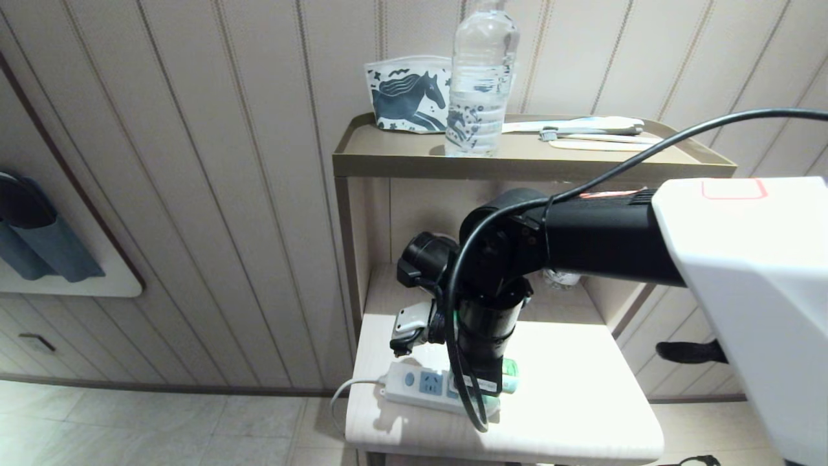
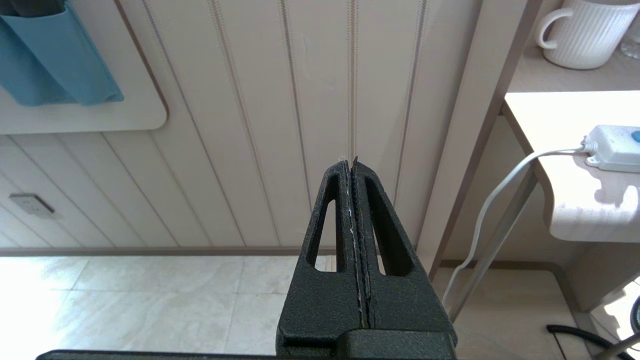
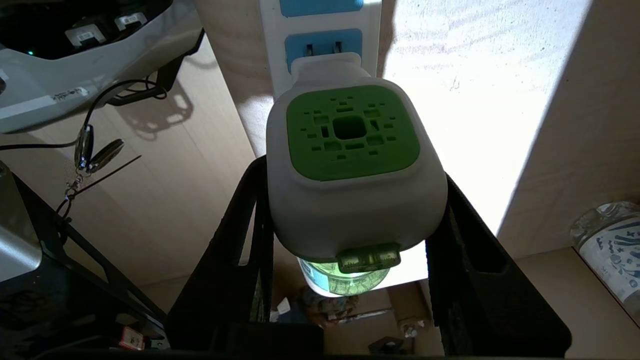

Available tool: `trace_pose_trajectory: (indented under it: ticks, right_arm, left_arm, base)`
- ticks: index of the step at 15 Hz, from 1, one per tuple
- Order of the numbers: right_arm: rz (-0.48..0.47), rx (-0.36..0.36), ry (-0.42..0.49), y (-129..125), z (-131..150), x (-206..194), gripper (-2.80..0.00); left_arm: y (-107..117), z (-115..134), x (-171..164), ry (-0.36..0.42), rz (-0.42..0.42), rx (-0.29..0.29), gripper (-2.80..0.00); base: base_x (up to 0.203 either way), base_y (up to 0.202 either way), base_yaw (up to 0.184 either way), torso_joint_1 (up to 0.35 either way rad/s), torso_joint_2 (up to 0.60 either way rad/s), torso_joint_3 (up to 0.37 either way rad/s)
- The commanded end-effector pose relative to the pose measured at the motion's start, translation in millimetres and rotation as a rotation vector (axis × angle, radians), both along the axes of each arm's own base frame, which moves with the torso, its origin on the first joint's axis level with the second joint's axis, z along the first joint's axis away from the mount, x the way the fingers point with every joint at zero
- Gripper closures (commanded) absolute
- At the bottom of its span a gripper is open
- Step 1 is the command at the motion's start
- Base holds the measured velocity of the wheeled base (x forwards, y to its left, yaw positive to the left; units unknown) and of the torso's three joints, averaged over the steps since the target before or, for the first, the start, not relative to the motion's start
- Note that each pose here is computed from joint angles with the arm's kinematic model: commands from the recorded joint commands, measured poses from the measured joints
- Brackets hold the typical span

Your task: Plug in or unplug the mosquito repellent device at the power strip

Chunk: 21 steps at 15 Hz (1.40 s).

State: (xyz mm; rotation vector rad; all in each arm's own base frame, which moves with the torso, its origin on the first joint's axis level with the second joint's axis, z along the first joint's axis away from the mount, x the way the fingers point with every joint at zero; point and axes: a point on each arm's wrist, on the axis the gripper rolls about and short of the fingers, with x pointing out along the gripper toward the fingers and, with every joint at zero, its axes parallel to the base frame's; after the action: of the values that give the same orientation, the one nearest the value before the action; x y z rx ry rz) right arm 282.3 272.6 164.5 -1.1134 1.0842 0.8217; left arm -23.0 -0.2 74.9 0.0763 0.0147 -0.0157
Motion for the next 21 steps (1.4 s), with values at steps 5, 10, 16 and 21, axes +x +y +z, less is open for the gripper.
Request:
trace_pose_trajectory:
  ticks: [5, 10, 16, 21]
  right_arm:
    - [0.004, -0.022, 0.019, 2.2, -8.5, 1.7, 0.00]
    - [0.010, -0.020, 0.016, 1.5, -2.9, -2.4, 0.00]
    - [0.012, -0.040, 0.037, -1.2, -1.5, -5.9, 0.00]
    - [0.010, -0.070, 0.057, -3.5, -3.5, -7.1, 0.00]
  left_arm:
    - [0.0, 0.0, 0.0, 0.000, 0.000, 0.000, 0.00]
    - [0.0, 0.0, 0.0, 0.000, 0.000, 0.000, 0.00]
    - [0.0, 0.0, 0.0, 0.000, 0.000, 0.000, 0.00]
    - [0.0, 0.0, 0.0, 0.000, 0.000, 0.000, 0.00]
  base:
    - [0.000, 0.000, 0.000, 0.000, 0.00, 0.000]
    - [0.000, 0.000, 0.000, 0.000, 0.00, 0.000]
    - [0.000, 0.000, 0.000, 0.000, 0.00, 0.000]
    - [0.000, 0.000, 0.000, 0.000, 0.00, 0.000]
